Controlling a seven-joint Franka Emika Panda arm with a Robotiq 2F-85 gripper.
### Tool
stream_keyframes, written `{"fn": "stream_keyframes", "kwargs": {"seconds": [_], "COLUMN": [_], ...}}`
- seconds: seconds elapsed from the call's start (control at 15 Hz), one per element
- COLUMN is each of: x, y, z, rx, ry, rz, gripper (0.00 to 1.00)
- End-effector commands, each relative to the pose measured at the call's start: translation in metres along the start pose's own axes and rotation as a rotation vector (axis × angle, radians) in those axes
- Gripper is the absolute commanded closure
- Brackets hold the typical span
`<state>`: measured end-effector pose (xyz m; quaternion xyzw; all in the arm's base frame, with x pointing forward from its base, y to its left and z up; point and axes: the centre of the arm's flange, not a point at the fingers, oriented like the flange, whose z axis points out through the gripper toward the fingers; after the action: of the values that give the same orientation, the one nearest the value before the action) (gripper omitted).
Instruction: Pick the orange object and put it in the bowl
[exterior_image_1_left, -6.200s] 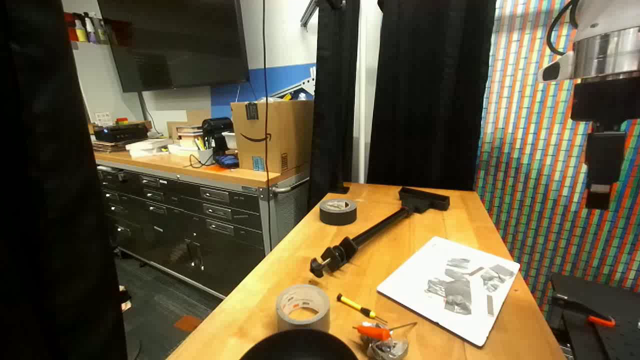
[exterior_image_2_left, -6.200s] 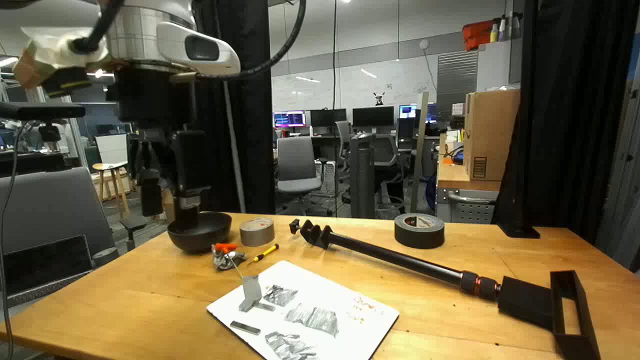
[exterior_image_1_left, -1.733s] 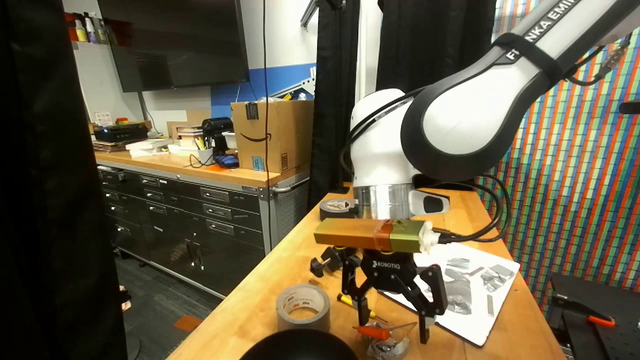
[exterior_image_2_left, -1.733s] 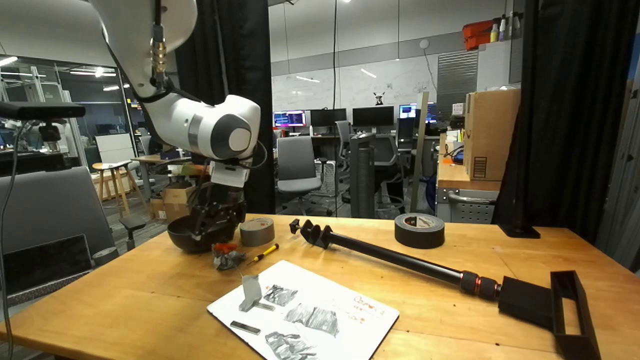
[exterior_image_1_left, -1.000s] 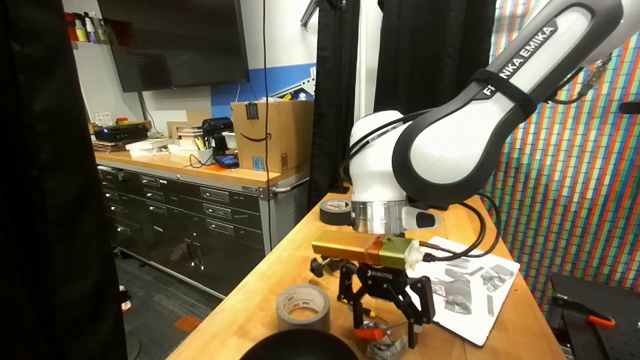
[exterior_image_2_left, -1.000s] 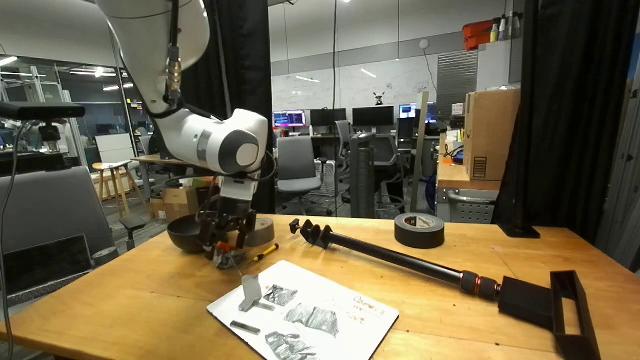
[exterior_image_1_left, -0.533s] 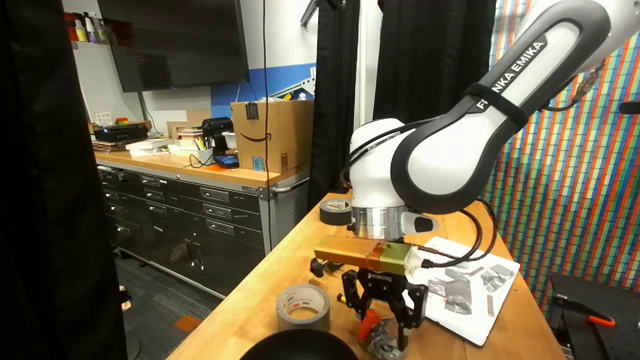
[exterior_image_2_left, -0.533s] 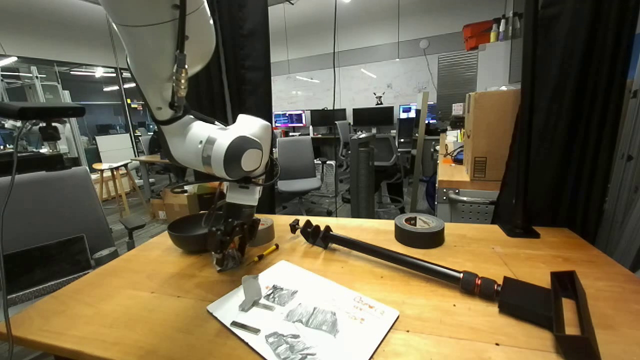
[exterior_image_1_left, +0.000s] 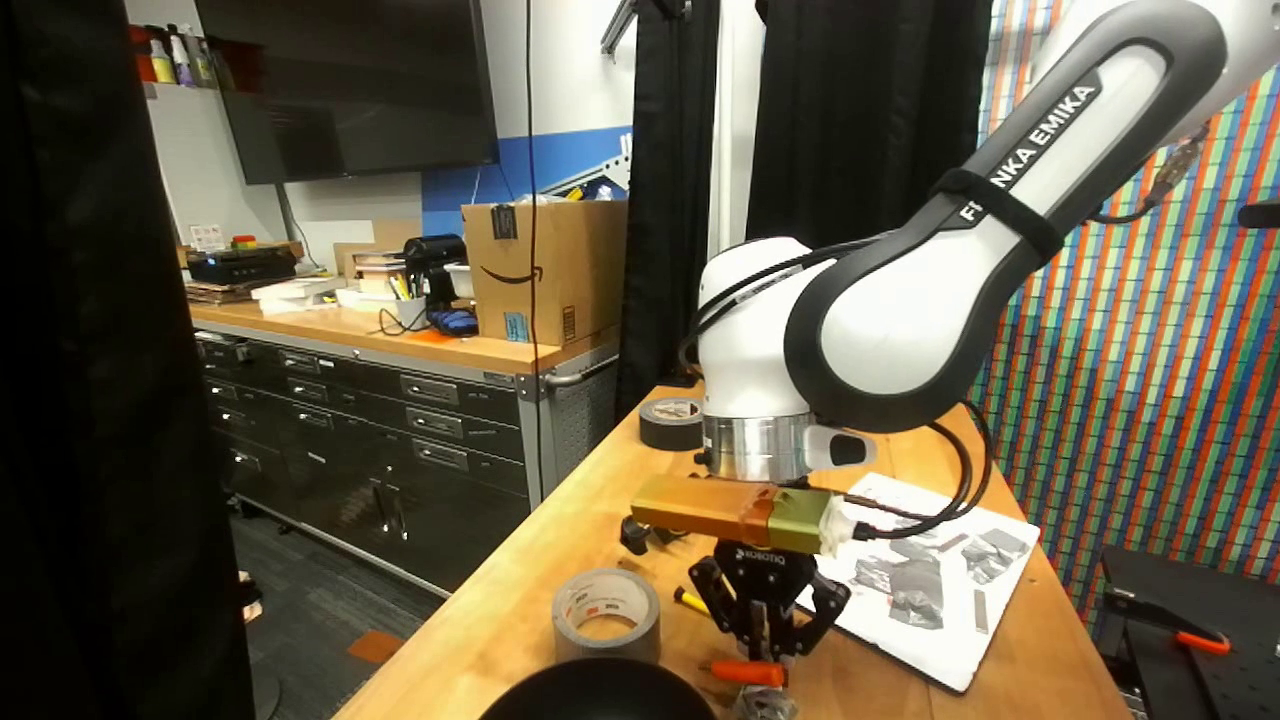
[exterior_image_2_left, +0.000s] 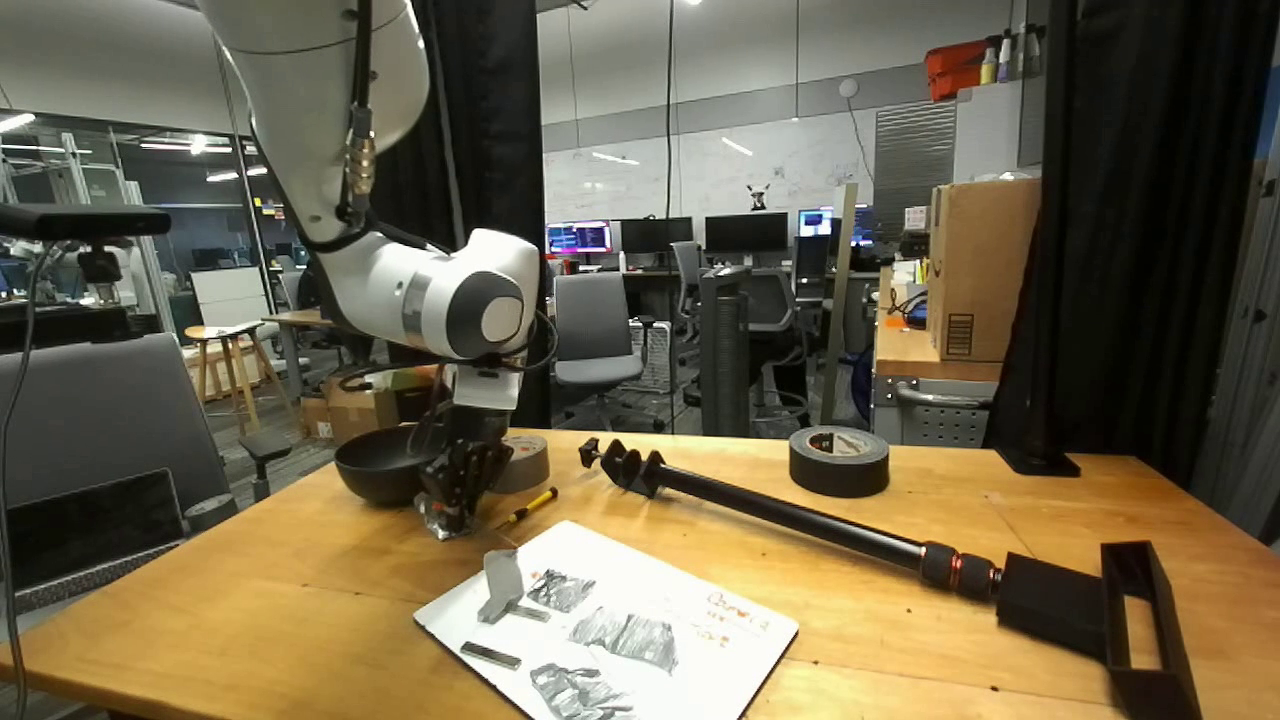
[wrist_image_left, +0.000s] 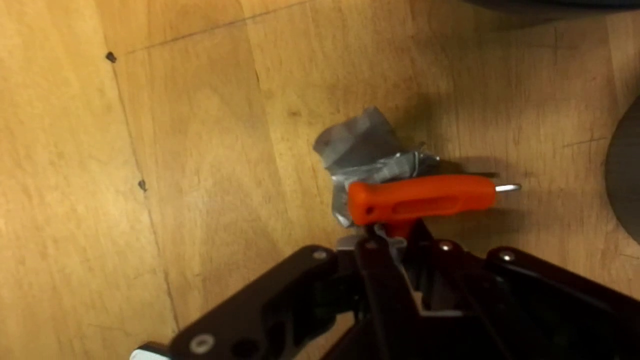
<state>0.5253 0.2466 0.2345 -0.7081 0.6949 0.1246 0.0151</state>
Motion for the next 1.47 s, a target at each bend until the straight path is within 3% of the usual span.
{"fn": "stream_keyframes", "kwargs": {"seconds": [0.0, 0.27, 0.67, 1.0, 1.4], "x": [-0.003, -0.003, -0.02, -0.064, -0.144], "y": [-0.006, -0.001, 0.023, 0.05, 0.044], "z": [-0.001, -0.013, -0.083, -0.142, -0.163], "rx": [0.019, 0.023, 0.056, 0.064, 0.064], "ry": [0.012, 0.01, 0.028, 0.076, 0.201], "rz": [-0.029, -0.051, -0.094, -0.181, -0.329], "gripper": [0.96, 0.95, 0.95, 0.95, 0.95]}}
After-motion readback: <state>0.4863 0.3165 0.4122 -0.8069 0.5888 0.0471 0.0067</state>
